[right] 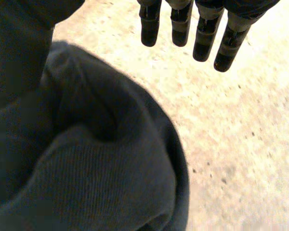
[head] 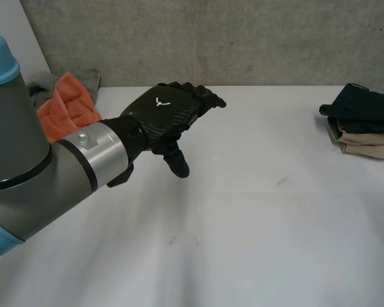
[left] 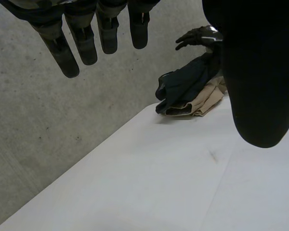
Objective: Fold the laundry.
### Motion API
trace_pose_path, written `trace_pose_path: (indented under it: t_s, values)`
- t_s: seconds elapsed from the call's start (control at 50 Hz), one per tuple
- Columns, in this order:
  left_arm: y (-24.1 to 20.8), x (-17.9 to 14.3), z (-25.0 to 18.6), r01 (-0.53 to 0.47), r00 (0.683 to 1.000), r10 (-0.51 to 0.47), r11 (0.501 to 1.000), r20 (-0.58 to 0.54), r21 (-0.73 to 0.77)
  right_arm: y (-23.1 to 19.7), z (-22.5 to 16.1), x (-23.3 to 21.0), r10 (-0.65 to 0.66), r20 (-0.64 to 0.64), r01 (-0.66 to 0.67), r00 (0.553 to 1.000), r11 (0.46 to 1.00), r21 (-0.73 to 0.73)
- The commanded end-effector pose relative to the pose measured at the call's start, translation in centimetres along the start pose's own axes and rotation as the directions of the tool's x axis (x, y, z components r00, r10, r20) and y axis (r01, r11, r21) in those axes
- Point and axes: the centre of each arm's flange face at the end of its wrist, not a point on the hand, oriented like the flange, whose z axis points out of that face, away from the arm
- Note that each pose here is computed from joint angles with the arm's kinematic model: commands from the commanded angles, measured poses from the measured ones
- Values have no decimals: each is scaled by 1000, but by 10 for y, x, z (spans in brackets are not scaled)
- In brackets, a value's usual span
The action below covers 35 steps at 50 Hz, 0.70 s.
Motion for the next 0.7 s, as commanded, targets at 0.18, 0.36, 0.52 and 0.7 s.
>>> trace_pose_path:
  t_s: [0.18, 0.36, 0.52, 0.7]
  values:
    - [3, 2, -1, 4, 1000, -4, 1000, -7, -8, -27, 5, -14, 113, -151, -144, 982, 967, -209]
    - [9, 3, -1, 8, 1000, -9, 1000, -9, -19, 1, 3, -23, 84, -154, -124, 984, 954, -273]
    - [14, 3, -2, 11, 1000, -11, 1000, -8, -28, 13, 1, -22, -90, -91, 62, 992, 960, -272]
    - [17, 4, -4, 14, 1000, -14, 999, -9, -35, 36, -15, 9, -259, -50, 243, 965, 946, -213]
